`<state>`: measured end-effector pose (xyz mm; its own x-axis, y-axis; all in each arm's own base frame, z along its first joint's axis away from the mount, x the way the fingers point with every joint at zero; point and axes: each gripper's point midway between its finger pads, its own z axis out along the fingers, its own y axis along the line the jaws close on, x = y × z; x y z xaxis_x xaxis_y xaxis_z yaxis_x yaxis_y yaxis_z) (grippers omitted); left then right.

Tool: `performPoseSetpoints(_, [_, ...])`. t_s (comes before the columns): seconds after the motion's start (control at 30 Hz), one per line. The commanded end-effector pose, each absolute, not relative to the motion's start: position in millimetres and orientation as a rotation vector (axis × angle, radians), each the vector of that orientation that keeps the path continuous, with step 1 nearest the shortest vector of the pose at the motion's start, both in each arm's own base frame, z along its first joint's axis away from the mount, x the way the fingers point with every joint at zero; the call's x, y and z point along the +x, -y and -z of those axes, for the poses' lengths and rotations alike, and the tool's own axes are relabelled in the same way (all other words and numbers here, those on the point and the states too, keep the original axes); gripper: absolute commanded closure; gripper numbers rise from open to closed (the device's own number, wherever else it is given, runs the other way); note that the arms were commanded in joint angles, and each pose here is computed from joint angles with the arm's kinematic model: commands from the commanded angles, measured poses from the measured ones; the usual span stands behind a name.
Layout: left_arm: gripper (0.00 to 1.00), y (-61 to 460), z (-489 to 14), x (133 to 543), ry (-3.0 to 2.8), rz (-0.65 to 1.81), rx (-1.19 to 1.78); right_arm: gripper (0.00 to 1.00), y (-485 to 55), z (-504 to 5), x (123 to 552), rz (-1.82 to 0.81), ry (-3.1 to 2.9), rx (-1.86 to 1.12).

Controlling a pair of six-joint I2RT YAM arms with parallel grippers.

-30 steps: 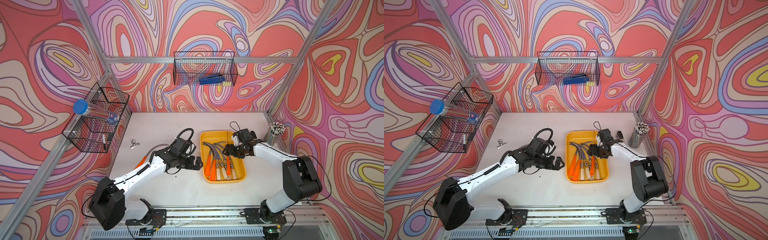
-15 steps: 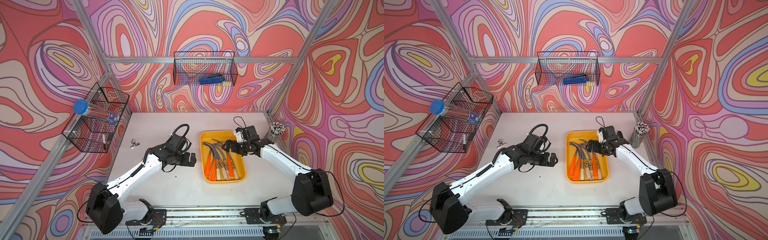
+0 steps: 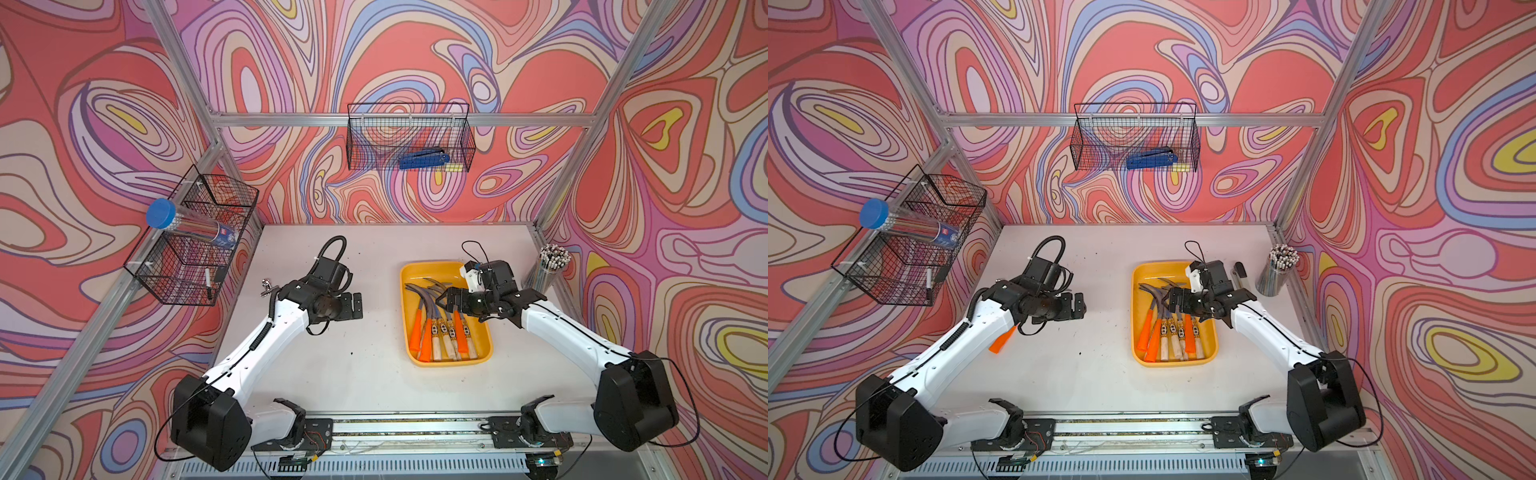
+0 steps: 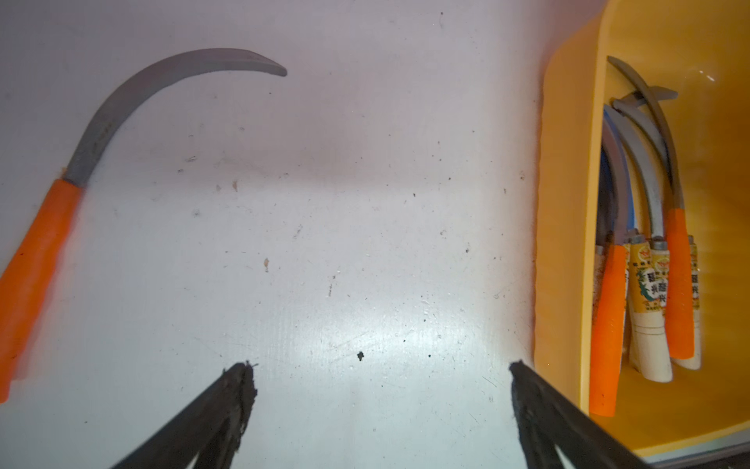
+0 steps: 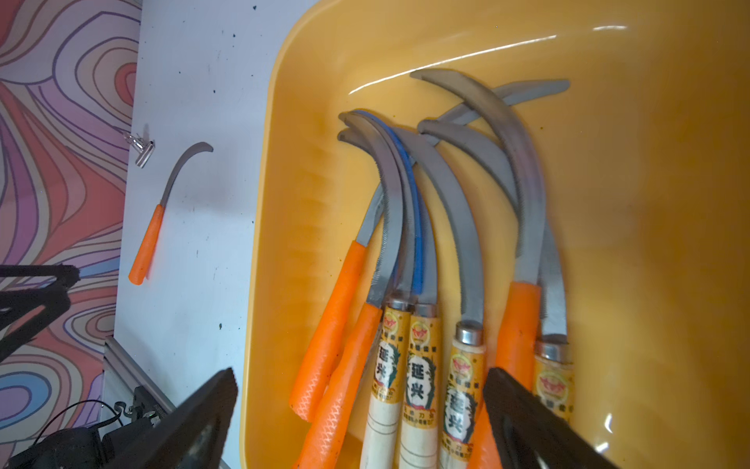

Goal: Put small sickles into storage boxes
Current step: Pick up the sickle at the center of the board.

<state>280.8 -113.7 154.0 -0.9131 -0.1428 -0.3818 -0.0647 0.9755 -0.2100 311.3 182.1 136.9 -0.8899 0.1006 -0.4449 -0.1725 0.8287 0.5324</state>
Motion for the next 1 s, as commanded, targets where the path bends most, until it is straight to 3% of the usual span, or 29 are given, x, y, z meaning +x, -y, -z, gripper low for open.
performPoseSetpoints(0.0, [0.0, 91.3, -154.6, 278.8, -2.746, 0.181, -0.189, 0.02, -195.1, -146.8, 310.6, -0.858, -2.489, -0.076])
performPoseSetpoints(0.33, [0.0, 23.6, -139.5, 288.3, -2.734, 0.04, -0.479, 0.02, -218.1, -138.3, 307.5, -0.936, -2.483, -0.122])
performPoseSetpoints(0.57, [0.0, -9.9, -116.6, 299.5, -2.765, 0.104, -0.667, 0.01, -234.2, -141.2, 308.2, -1.012, -2.453, -0.152])
performPoseSetpoints(0.73, [0.0, -33.4, -101.4, 316.8, -2.723, 0.291, -0.839, 0.01, -240.3, -142.5, 309.1, -1.057, -2.418, -0.167])
performPoseSetpoints(0.97, [0.0, -62.8, -93.3, 341.9, -2.692, 0.203, -0.848, 0.02, -245.4, -138.5, 305.7, -1.117, -2.389, -0.182])
